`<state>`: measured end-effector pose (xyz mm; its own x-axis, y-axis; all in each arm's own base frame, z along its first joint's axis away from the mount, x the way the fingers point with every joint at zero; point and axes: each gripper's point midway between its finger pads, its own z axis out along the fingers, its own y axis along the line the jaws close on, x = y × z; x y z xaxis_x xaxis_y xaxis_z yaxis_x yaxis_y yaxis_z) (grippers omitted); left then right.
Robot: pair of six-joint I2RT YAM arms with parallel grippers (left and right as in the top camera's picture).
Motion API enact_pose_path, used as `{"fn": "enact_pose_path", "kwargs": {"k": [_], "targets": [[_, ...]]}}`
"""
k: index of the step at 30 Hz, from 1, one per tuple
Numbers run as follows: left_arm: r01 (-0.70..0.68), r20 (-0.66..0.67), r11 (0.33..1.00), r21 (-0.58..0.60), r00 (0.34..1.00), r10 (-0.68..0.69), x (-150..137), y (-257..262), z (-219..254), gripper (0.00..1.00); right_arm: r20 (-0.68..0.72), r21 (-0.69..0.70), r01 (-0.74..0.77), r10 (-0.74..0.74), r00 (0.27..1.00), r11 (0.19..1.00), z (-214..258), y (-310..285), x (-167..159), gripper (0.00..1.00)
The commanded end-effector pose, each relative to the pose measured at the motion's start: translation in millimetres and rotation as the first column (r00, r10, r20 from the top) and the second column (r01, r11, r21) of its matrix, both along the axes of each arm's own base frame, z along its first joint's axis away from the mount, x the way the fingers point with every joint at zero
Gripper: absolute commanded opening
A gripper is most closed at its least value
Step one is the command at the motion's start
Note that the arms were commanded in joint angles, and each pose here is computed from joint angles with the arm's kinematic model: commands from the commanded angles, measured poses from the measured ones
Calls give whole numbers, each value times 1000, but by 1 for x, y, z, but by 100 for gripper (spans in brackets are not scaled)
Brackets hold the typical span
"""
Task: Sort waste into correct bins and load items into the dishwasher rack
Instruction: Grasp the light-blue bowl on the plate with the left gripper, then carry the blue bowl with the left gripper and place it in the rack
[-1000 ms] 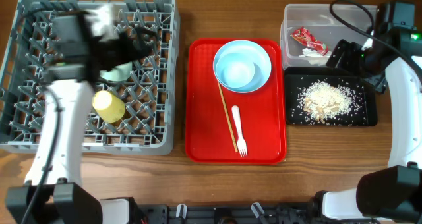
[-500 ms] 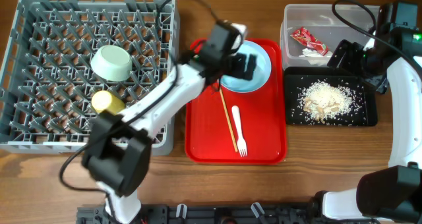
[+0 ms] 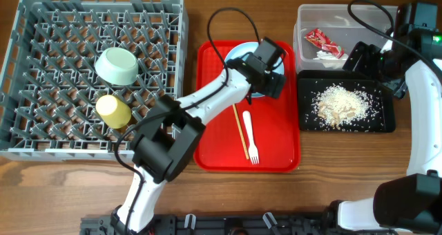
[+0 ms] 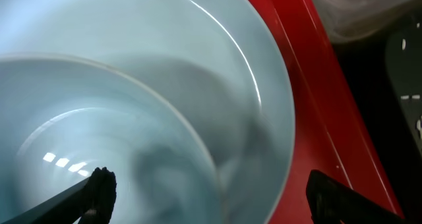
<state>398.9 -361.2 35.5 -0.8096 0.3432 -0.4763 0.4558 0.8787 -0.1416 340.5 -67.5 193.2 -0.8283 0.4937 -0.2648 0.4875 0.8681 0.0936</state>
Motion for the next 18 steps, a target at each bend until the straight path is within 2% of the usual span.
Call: {"fn": "enact_pose_path", "kwargs": {"k": [1, 3, 4, 7, 11, 14, 18], "targets": [[8, 16, 1000, 13, 1000, -8, 0, -2, 0, 63, 34, 1, -15, 15, 999, 1000, 12, 2, 0, 100], [8, 10, 1000, 19, 1000, -8, -1, -1, -1, 36, 32, 1, -15, 15, 999, 1000, 12, 2, 0, 100], [8, 6, 1000, 23, 1000, -8, -2, 0, -2, 27, 32, 1, -16, 16, 999, 1000, 12, 2, 0, 100], [0, 10, 999, 36, 1000, 0, -1, 3, -2, 13, 31, 1, -16, 16, 999, 1000, 12, 2, -1, 100], [-41, 52, 995, 93, 998, 36, 7, 15, -2, 4, 24, 3, -16, 16, 1000, 1000, 11, 2, -2, 100], [-44, 64, 994, 95, 997, 38, 8, 16, 1, 4, 24, 3, -16, 16, 1000, 1000, 11, 2, -2, 100], [-51, 125, 998, 35, 991, 46, 15, 12, 44, 4, 23, 3, -16, 16, 1000, 1000, 11, 2, -3, 100]]}}
